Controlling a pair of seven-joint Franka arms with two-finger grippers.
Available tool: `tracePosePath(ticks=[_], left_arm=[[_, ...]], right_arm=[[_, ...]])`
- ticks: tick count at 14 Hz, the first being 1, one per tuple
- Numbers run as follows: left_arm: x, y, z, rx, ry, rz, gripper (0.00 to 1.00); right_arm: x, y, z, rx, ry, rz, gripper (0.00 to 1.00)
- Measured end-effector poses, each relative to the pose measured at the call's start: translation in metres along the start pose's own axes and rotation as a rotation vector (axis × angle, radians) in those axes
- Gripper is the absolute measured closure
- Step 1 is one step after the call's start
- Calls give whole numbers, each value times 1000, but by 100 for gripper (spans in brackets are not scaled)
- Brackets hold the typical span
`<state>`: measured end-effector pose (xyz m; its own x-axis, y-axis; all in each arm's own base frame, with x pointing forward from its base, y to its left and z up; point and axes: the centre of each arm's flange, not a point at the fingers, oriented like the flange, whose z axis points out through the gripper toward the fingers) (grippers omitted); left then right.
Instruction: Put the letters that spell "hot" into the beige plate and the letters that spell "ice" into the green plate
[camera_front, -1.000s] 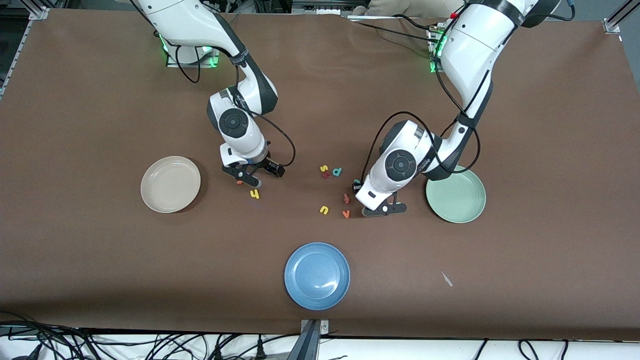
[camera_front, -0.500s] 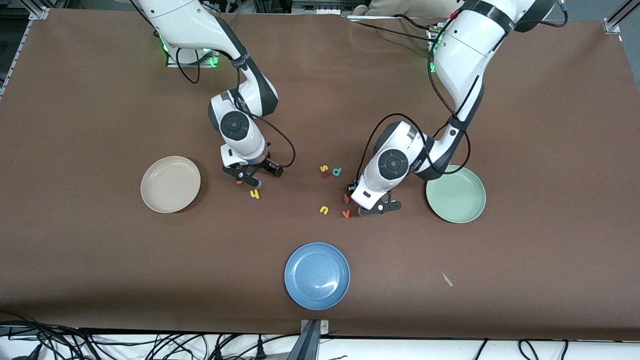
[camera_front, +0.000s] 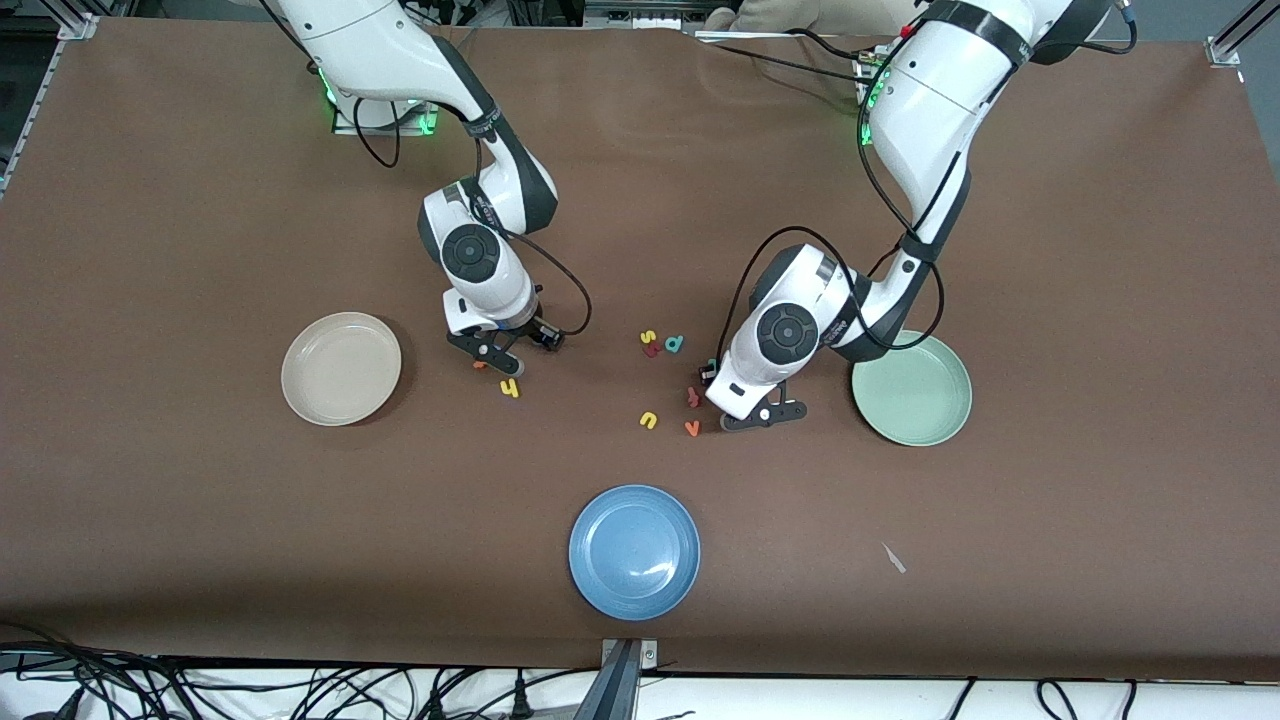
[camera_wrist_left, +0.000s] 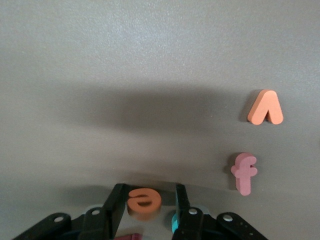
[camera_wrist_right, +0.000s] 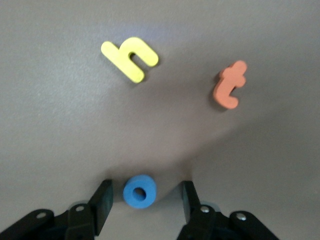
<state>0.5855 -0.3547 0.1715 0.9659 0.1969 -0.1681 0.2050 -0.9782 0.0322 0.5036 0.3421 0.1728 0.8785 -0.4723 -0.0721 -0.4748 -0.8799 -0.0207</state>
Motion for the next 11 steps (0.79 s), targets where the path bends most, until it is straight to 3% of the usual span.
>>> tracePosePath(ticks=[3, 6, 11], left_arm=[[1, -1, 0, 4, -2, -1, 57], [2, -4, -2, 10, -3, -5, 91], [4, -5, -3, 9, -1, -7, 93]], right_arm=[[-3, -2, 0, 4, -5, 1, 38], [-3, -2, 0, 4, -5, -8, 42], [-2, -2, -2, 5, -5, -26, 53]])
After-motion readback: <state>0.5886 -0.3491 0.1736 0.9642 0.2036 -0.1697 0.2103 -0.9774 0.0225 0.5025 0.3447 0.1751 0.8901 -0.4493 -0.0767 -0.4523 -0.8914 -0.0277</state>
